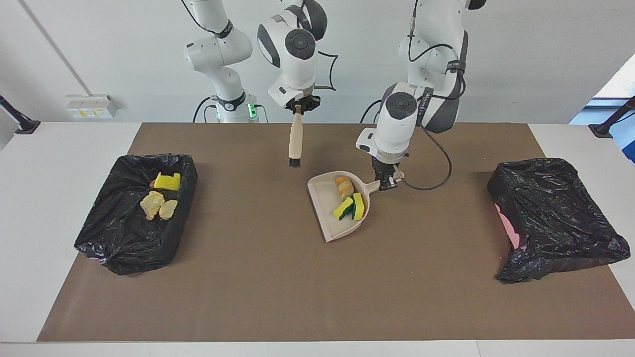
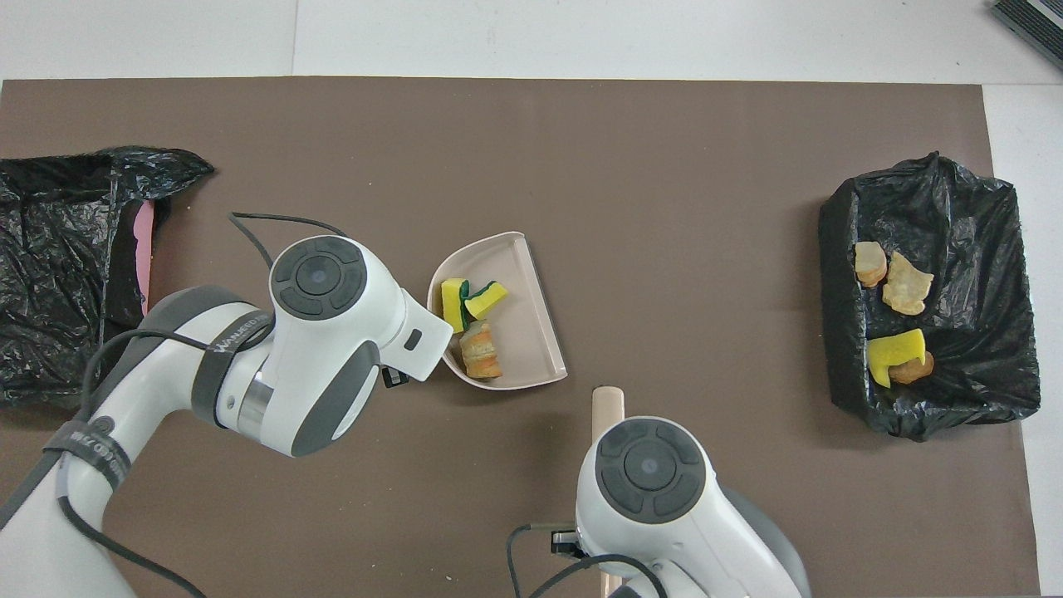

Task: Sweep and dump trash in bin
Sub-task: 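Carry the dustpan with the left gripper toward the farther bin while the right gripper withdraws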

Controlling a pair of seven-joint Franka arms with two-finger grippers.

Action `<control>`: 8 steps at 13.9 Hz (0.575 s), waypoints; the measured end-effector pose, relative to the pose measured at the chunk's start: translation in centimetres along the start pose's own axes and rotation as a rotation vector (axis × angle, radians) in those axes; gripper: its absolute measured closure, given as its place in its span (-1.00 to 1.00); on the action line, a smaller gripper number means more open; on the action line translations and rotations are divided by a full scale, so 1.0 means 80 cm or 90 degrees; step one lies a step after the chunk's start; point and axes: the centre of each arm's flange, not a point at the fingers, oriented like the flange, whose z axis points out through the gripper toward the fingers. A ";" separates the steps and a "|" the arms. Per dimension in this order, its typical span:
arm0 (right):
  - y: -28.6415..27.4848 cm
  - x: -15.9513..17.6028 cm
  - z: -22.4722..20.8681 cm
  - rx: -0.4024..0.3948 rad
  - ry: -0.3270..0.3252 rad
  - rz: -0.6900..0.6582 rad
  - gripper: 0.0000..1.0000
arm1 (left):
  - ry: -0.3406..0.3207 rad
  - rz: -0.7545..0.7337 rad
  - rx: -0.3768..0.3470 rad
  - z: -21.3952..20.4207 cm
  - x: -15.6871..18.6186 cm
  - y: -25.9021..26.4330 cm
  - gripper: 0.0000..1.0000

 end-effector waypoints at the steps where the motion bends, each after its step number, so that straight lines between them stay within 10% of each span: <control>1: -0.004 -0.010 0.024 0.000 -0.005 -0.007 0.49 | 0.004 -0.002 0.003 -0.016 -0.018 -0.008 0.37; 8: -0.041 -0.012 0.106 0.037 0.024 -0.017 0.49 | 0.026 0.045 0.028 -0.087 -0.159 -0.066 0.37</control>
